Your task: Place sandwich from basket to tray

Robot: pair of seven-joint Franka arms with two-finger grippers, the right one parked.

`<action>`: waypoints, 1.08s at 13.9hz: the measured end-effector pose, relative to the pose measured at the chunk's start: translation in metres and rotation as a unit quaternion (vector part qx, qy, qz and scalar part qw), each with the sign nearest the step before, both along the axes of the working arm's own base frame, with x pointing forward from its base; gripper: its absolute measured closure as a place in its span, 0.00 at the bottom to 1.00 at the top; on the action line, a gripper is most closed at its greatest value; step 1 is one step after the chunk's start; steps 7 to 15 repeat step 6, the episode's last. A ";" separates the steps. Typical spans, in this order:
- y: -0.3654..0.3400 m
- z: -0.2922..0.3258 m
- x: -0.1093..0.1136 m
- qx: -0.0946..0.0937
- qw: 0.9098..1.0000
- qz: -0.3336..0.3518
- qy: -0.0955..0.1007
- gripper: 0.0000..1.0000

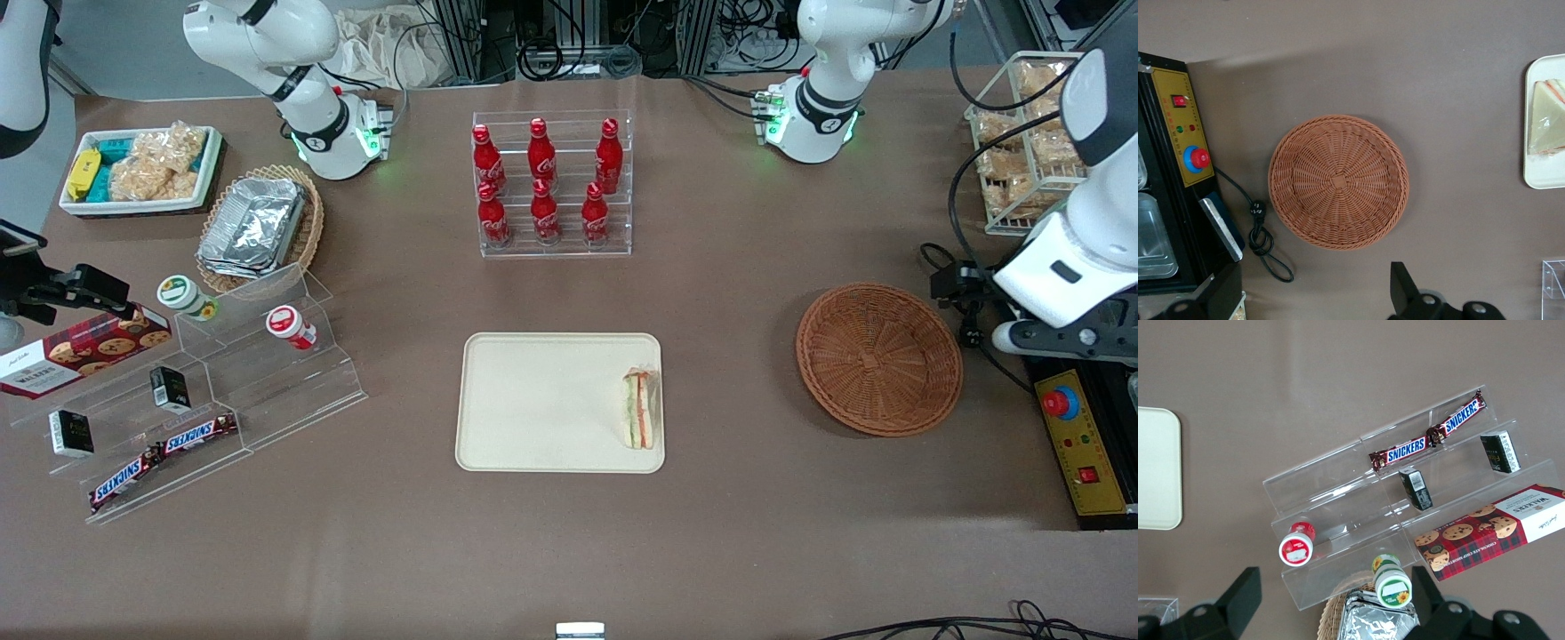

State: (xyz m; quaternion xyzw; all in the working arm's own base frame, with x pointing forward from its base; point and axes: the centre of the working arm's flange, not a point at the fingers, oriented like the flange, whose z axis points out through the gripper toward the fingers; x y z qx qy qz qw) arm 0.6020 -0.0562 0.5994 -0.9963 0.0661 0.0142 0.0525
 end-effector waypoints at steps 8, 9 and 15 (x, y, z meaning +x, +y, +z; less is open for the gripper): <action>0.031 0.005 -0.004 -0.008 0.999 0.037 0.007 0.00; 0.031 0.005 -0.004 -0.008 0.999 0.037 0.007 0.00; 0.031 0.005 -0.004 -0.008 0.999 0.037 0.007 0.00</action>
